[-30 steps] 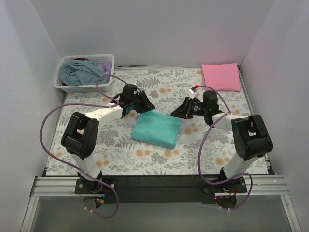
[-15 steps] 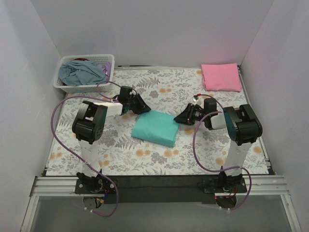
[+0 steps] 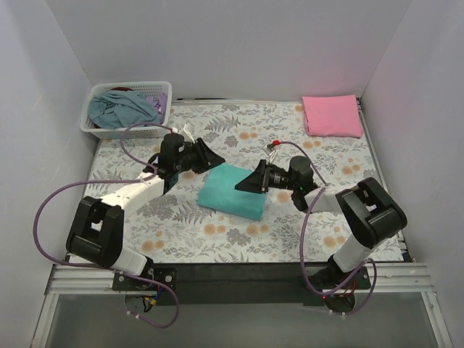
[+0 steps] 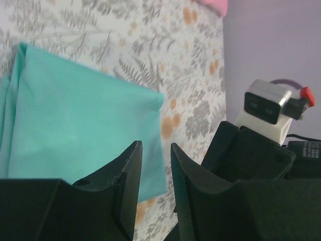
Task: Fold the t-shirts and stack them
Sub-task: Fold the tshirt
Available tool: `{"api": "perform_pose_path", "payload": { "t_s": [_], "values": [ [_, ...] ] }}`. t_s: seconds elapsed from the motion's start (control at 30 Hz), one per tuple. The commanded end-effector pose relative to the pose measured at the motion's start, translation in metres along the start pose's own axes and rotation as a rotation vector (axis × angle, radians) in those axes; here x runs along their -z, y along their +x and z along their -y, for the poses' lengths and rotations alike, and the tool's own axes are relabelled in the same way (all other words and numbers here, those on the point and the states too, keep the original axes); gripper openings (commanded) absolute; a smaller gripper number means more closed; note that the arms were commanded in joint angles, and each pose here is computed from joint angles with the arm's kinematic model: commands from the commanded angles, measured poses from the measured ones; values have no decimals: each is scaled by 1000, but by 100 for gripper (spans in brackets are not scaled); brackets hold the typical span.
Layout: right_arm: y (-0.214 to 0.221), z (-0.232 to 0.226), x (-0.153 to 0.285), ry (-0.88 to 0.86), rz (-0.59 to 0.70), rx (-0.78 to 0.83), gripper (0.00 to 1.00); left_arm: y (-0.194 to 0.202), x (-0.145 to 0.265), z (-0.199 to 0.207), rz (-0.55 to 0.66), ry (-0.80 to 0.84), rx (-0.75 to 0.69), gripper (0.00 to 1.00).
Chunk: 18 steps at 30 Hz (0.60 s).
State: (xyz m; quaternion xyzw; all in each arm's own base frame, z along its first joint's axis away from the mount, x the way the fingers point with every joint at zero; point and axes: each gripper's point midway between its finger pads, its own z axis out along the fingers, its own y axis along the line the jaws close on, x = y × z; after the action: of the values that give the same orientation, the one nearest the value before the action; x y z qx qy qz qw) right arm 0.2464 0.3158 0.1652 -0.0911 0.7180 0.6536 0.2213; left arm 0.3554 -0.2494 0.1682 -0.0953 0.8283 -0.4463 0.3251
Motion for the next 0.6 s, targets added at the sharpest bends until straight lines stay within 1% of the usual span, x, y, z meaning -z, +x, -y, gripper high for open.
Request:
{"api": "perform_pose_path", "payload": {
  "t_s": [0.0,0.03,0.1,0.13,0.17,0.3,0.4,0.47,0.5,0.53,0.57],
  "values": [
    [12,5,-6,-26,34,-51,49,60,-1,-55,-122,-113,74,28],
    [22,23,-5,8,31,-94,49,67,-2,-65,-128,-133,90,27],
    [28,37,-2,23,42,-107,50,80,-1,-86,-133,-175,107,24],
    [34,56,0,64,41,-142,49,83,-1,-94,-131,-198,116,23],
    [42,65,4,89,32,-167,49,91,-1,-108,-138,-241,147,21],
    [64,100,21,178,16,-236,49,101,13,-137,-127,-310,281,19],
    [65,113,39,217,44,-278,48,103,23,-140,-108,-324,315,19],
    [63,105,42,197,41,-269,48,103,28,-135,-103,-309,316,19],
    [61,101,42,187,39,-259,47,97,31,-124,-86,-279,308,20],
    [54,89,40,161,40,-226,47,94,34,-118,-75,-264,302,22],
    [54,87,39,168,25,-226,47,91,37,-114,-66,-258,295,24]
  ]
}}
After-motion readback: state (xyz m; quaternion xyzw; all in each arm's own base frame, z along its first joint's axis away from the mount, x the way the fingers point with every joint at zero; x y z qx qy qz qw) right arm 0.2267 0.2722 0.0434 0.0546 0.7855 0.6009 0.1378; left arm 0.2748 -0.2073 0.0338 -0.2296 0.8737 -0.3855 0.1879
